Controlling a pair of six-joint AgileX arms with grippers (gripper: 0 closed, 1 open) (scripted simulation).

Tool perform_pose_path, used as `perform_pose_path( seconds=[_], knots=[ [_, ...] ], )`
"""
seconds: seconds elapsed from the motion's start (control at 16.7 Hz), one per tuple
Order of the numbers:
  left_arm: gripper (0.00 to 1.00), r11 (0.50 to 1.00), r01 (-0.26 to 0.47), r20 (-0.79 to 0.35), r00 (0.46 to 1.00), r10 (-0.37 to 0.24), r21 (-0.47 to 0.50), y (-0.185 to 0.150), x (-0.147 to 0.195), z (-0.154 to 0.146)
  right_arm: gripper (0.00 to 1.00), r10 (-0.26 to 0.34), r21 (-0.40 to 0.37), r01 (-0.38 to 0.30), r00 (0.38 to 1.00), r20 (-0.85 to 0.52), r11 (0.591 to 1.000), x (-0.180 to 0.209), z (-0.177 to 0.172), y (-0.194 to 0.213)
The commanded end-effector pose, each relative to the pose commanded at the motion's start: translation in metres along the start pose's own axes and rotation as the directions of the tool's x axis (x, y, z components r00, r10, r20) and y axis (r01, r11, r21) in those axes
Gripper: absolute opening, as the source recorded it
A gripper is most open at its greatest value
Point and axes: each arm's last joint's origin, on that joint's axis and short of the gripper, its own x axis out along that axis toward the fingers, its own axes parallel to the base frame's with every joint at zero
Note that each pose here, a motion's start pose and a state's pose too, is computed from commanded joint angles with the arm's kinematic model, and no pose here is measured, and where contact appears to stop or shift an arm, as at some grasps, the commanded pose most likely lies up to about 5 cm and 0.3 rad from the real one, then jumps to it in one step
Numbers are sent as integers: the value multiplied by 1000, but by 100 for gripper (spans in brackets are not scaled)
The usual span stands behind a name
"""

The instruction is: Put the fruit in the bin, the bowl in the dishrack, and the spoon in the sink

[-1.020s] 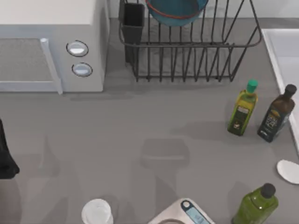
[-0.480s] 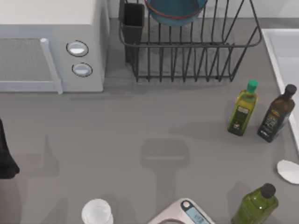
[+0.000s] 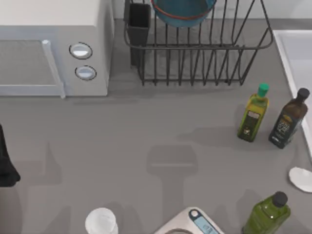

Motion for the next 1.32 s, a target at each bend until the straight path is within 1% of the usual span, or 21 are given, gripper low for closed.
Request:
perform_pose_path(
  seconds=[0.12,0.24,0.36,0.42,0.54,0.66,0.72,0.84,0.9,1.02,1.14,1.26,1.32],
  knots=[
    [100,1000,0,0,1000,0,0,0,0,0,100,-1,-10,1,1000,-13,1000,0,1,0],
    [100,1000,0,0,1000,0,0,0,0,0,100,-5,-56,1,997,-72,998,1,6,-1],
    [100,1000,0,0,1000,0,0,0,0,0,100,-14,-136,-10,984,-175,991,4,13,-2],
    [100,1000,0,0,1000,0,0,0,0,0,100,-20,-185,-25,970,-242,982,7,17,-2],
    [100,1000,0,0,1000,0,0,0,0,0,100,-34,-285,-88,917,-398,954,15,25,-4],
    [100,1000,0,0,1000,0,0,0,0,0,100,-45,-359,-196,824,-565,913,28,32,-6],
    [100,1000,0,0,1000,0,0,0,0,0,100,-49,-381,-260,768,-638,887,35,35,-8],
    [100,1000,0,0,1000,0,0,0,0,0,100,-53,-394,-400,643,-764,827,50,41,-11],
    [100,1000,0,0,1000,0,0,0,0,0,100,-53,-381,-472,572,-818,795,58,42,-13],
    [100,1000,0,0,1000,0,0,0,0,0,100,-47,-324,-605,427,-903,727,74,44,-16],
    [100,1000,0,0,1000,0,0,0,0,0,100,-37,-236,-715,282,-959,659,90,42,-20],
    [100,1000,0,0,1000,0,0,0,0,0,100,-24,-139,-791,155,-988,596,104,38,-23],
    [100,1000,0,0,1000,0,0,0,0,0,100,-18,-96,-817,104,-994,568,110,36,-24]
  ],
)
